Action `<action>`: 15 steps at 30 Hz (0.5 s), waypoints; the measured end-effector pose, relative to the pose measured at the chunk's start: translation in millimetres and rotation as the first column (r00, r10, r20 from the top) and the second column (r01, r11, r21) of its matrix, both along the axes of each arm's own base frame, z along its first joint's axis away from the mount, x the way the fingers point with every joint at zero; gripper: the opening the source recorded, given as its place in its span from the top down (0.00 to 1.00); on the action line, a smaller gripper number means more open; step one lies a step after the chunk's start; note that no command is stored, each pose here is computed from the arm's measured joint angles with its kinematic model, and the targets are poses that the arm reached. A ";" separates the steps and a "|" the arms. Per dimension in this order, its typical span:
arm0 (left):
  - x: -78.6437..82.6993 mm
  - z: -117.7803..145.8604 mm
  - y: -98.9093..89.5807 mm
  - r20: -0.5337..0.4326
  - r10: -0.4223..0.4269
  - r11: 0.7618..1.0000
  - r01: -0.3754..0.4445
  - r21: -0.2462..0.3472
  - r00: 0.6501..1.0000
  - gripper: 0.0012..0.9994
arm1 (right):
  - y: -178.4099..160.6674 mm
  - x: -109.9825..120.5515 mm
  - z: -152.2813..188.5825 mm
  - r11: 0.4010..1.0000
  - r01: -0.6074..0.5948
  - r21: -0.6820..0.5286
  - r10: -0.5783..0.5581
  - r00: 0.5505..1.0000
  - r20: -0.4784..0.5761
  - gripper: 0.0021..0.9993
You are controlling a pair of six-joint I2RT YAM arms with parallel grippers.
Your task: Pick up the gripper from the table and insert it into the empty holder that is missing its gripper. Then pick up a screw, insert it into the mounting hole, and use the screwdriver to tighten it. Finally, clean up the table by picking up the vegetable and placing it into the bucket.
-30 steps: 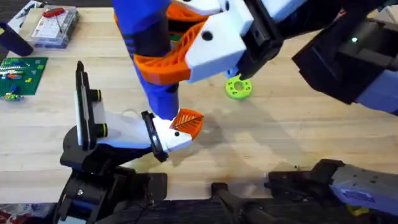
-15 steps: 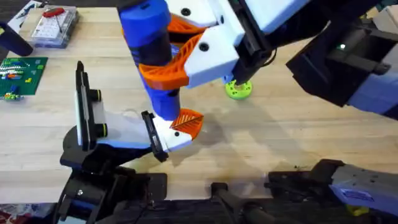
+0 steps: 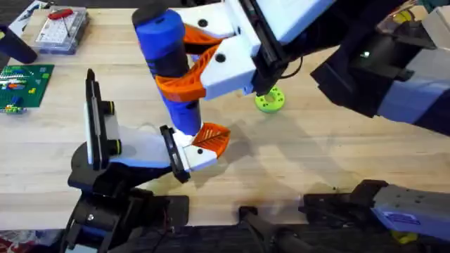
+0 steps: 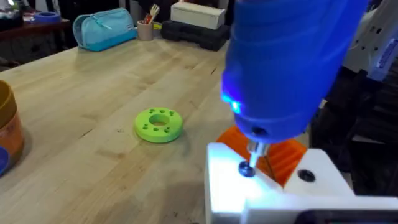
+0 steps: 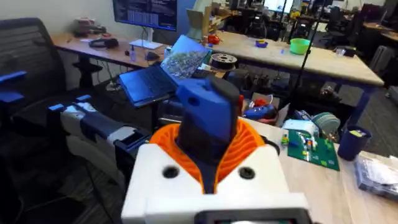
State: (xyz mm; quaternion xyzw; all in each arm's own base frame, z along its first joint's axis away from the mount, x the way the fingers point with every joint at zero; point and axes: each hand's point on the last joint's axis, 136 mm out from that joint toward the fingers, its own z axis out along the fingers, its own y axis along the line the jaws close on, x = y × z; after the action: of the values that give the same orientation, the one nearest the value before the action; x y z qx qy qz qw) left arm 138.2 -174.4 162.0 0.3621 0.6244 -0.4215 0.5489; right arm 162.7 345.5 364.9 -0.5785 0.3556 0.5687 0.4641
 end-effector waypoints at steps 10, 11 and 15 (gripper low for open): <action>0.0 0.0 0.0 0.000 0.000 1.000 0.000 0.000 1.000 0.99 | 0.3 1.1 0.6 1.000 0.007 0.004 -0.007 1.000 0.003 0.95; 0.0 0.0 0.0 0.000 0.000 1.000 0.000 0.000 1.000 0.99 | 0.5 1.5 0.7 1.000 0.010 0.004 -0.010 1.000 0.003 0.95; 0.0 0.0 0.0 0.000 0.000 1.000 0.000 0.000 1.000 0.99 | 0.8 2.6 0.9 1.000 0.016 0.005 -0.016 1.000 0.002 0.95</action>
State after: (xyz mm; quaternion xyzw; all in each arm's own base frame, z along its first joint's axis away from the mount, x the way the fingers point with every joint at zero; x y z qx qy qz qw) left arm 138.2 -174.4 162.0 0.3621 0.6244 -0.4215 0.5489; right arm 165.4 346.3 365.8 -0.5749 0.3586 0.5653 0.4705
